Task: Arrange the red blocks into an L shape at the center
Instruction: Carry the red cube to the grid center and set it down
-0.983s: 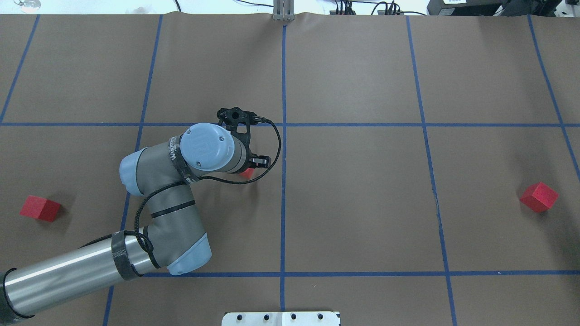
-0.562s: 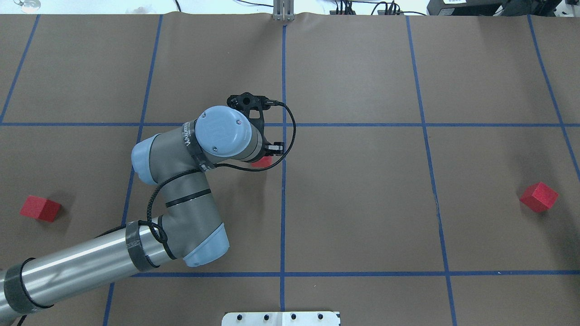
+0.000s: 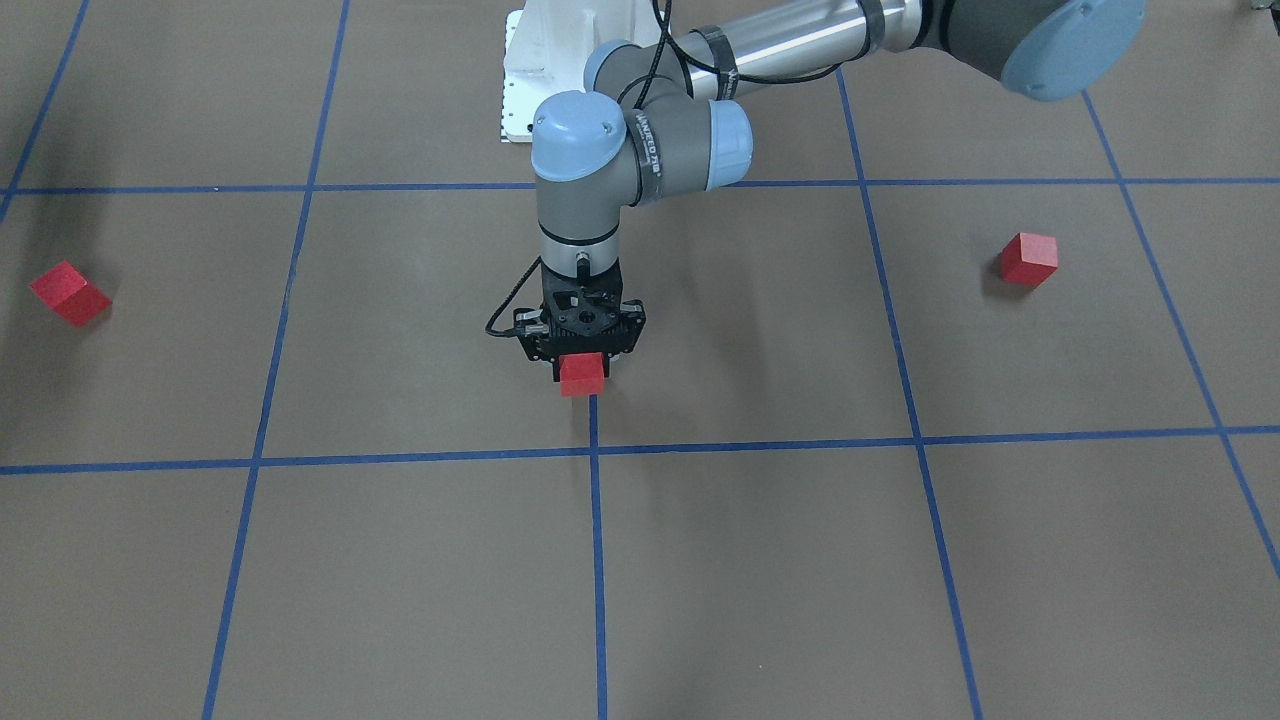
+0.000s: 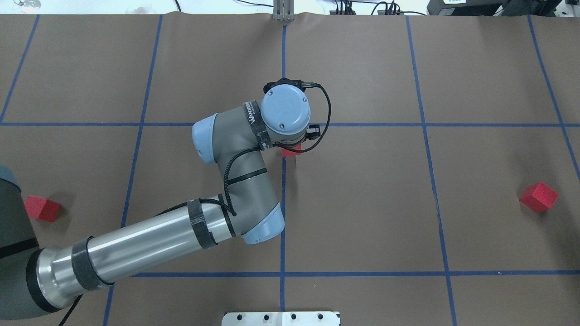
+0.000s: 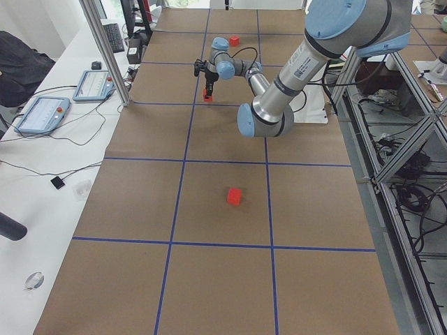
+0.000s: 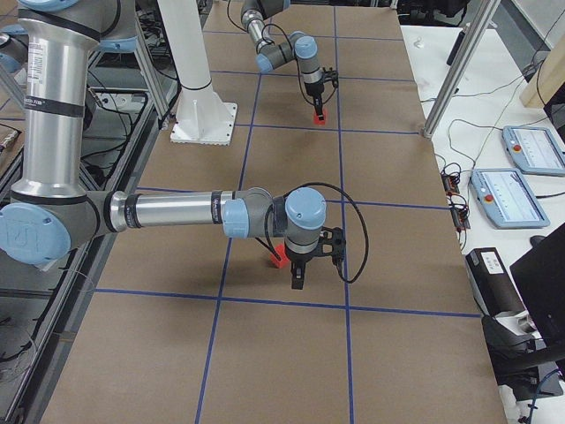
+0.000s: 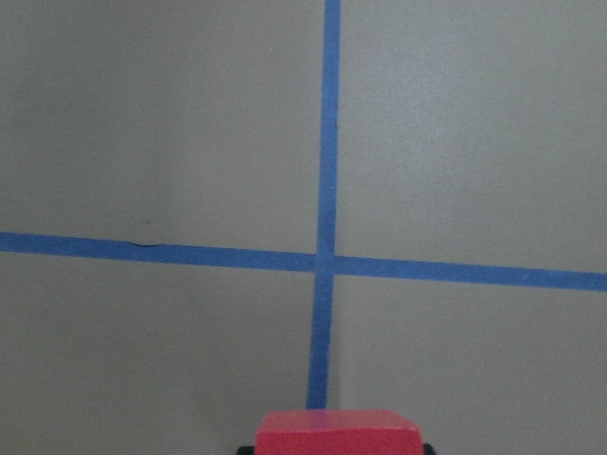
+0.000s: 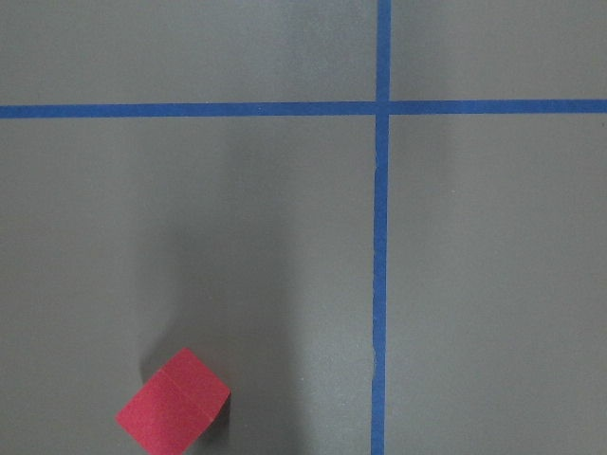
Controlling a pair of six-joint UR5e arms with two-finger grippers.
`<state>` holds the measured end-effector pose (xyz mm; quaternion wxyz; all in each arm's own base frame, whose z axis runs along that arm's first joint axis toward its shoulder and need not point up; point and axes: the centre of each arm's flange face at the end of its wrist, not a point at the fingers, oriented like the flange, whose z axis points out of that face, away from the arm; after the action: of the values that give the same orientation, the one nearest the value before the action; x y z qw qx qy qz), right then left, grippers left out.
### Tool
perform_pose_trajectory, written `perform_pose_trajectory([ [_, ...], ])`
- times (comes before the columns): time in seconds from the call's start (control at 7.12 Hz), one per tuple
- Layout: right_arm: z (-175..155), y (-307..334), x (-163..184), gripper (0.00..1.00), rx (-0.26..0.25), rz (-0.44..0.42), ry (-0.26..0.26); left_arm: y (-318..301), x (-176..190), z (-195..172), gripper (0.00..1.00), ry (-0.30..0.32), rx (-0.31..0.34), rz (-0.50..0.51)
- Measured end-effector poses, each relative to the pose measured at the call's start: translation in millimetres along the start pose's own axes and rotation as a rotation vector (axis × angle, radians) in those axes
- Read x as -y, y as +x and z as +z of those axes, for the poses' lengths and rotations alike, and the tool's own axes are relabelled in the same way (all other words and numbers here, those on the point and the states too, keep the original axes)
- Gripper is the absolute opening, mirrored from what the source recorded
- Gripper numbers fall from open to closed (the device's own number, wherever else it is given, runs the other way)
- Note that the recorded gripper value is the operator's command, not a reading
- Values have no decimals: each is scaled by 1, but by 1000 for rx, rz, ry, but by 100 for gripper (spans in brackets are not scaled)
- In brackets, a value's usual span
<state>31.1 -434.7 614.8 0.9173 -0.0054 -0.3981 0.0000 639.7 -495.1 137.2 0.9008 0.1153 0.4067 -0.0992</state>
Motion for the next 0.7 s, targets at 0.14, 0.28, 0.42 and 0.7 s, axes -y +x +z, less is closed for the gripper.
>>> perform_pose_trajectory([
  [0.14, 0, 0, 0, 99, 0, 0, 0, 2, 2, 3, 0, 1, 3, 15],
  [0.28, 0, 0, 0, 99, 0, 0, 0, 1, 4, 4, 0, 2, 7, 49],
  [0.42, 0, 0, 0, 99, 0, 0, 0, -2, 6, 6, 0, 3, 11, 68],
  [0.7, 1, 1, 0, 99, 0, 2, -2, -8, 6, 12, 0, 1, 19, 74],
])
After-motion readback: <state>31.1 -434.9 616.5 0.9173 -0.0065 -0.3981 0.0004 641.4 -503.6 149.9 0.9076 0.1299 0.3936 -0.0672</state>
